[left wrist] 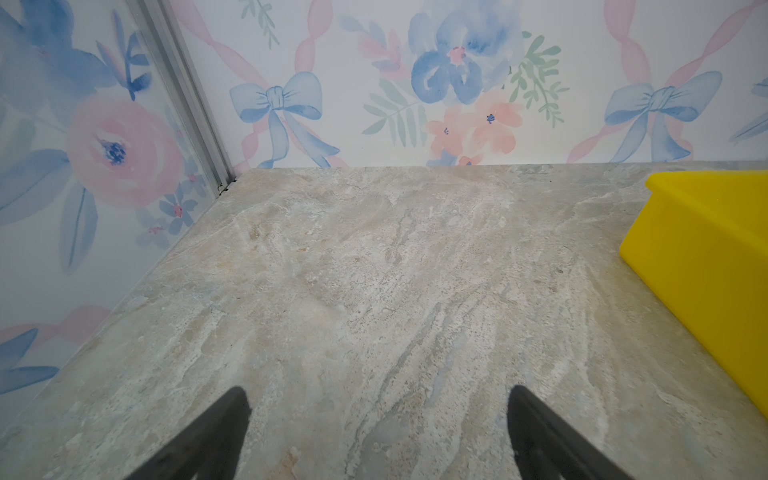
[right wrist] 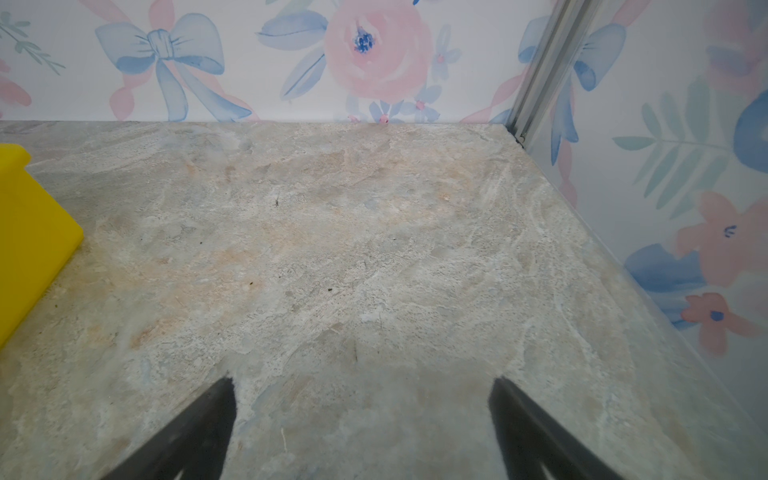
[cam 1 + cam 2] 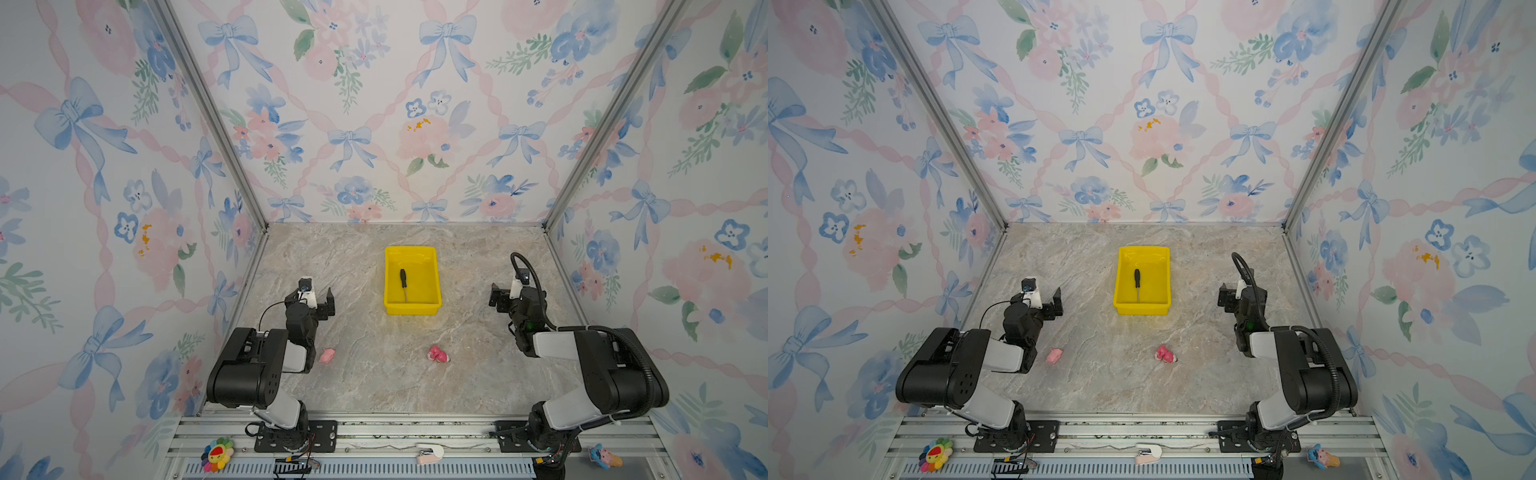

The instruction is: Put the screwdriver in the bin

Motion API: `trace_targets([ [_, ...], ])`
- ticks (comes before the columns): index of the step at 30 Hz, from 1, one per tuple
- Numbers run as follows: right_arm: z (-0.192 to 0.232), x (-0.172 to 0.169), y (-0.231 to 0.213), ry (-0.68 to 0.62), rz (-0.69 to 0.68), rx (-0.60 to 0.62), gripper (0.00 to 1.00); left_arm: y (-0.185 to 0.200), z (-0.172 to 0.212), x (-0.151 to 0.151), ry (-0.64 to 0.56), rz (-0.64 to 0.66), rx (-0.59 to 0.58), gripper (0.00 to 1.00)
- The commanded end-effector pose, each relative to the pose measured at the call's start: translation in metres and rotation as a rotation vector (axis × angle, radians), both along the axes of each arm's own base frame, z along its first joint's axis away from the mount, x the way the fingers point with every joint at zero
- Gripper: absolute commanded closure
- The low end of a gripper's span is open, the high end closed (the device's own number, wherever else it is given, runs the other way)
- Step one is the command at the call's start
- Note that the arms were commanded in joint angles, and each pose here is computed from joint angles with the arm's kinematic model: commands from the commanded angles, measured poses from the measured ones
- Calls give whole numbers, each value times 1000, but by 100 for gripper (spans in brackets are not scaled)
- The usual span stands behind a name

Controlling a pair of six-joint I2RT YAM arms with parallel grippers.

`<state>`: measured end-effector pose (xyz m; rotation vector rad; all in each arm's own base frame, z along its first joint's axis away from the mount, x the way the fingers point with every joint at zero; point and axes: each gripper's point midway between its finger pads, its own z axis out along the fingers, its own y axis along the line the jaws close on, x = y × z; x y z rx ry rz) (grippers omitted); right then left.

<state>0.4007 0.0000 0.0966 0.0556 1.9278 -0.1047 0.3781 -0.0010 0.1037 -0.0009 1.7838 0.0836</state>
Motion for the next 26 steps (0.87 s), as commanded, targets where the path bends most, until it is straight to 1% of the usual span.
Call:
trace_targets([
  [1, 0, -1, -2, -13, 1, -7, 3, 2, 3, 0, -14, 3, 15, 2],
  [26, 0, -1, -1, -21, 14, -2, 3, 2, 2, -1, -11, 2, 11, 3],
])
